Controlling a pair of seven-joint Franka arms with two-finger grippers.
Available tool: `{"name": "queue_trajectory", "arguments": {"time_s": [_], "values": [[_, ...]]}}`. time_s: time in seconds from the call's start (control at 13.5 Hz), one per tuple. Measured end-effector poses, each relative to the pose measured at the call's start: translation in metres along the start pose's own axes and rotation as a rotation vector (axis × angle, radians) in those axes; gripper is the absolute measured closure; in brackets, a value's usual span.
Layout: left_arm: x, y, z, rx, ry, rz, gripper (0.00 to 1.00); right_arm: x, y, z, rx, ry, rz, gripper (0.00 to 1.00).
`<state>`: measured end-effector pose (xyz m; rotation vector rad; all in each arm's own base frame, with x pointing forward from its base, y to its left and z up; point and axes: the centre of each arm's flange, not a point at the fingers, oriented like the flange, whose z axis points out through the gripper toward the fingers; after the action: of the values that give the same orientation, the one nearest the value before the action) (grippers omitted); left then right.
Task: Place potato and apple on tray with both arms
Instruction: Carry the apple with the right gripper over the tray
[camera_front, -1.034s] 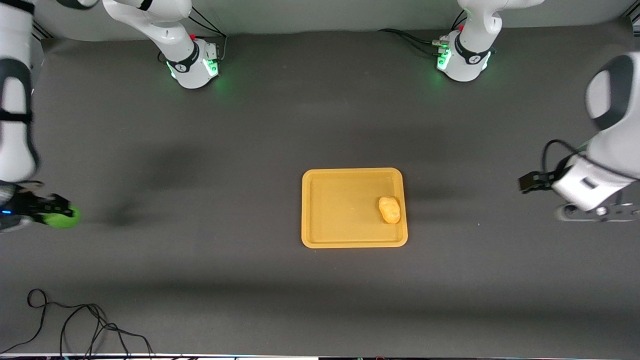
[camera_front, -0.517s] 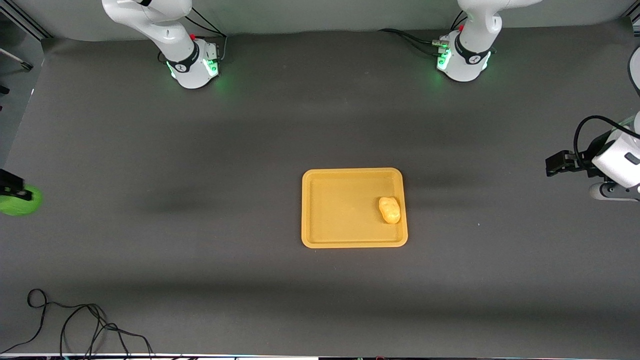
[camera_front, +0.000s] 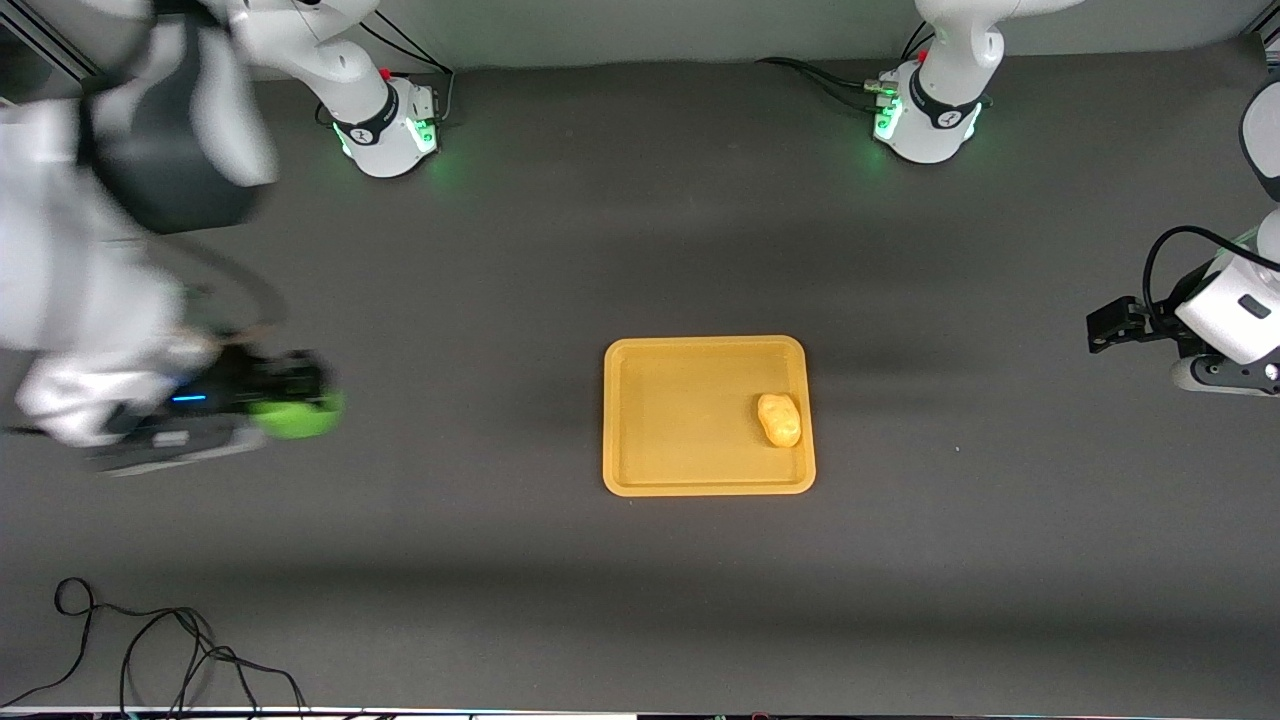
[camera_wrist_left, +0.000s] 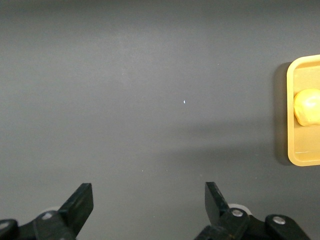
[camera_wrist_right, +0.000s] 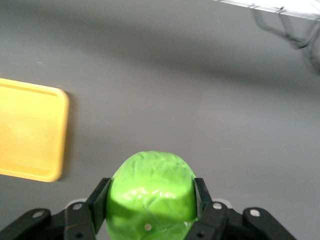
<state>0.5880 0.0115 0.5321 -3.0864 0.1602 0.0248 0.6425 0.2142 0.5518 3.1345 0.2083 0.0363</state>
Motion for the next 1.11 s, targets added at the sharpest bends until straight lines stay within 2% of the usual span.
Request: {"name": "queue_trajectory", "arguments": {"time_s": [0.15,0.3,0.44,0.66,0.89,1.11], "values": [[0.001,0.000,-0.002,-0.010,0.008,-0.002,0.00,-0.013,-0.113,0.027,-0.004,-0.014,0.061,0.29],[0.001,0.001,-0.003,-0.014,0.008,-0.001,0.00,-0.036,-0.219,0.059,0.022,-0.005,0.074,0.29],[0.002,0.001,0.000,-0.016,0.003,0.000,0.00,-0.054,-0.288,0.089,0.061,-0.010,0.094,0.29],[0.004,0.000,0.000,-0.017,0.001,0.000,0.00,-0.079,-0.352,0.118,0.091,0.006,0.091,0.29],[0.009,-0.001,-0.003,-0.023,-0.031,0.001,0.00,-0.097,-0.384,0.150,0.034,0.038,0.064,0.29],[0.013,-0.001,0.001,-0.027,-0.047,0.003,0.00,-0.079,-0.384,0.221,0.002,0.083,0.061,0.29]]}}
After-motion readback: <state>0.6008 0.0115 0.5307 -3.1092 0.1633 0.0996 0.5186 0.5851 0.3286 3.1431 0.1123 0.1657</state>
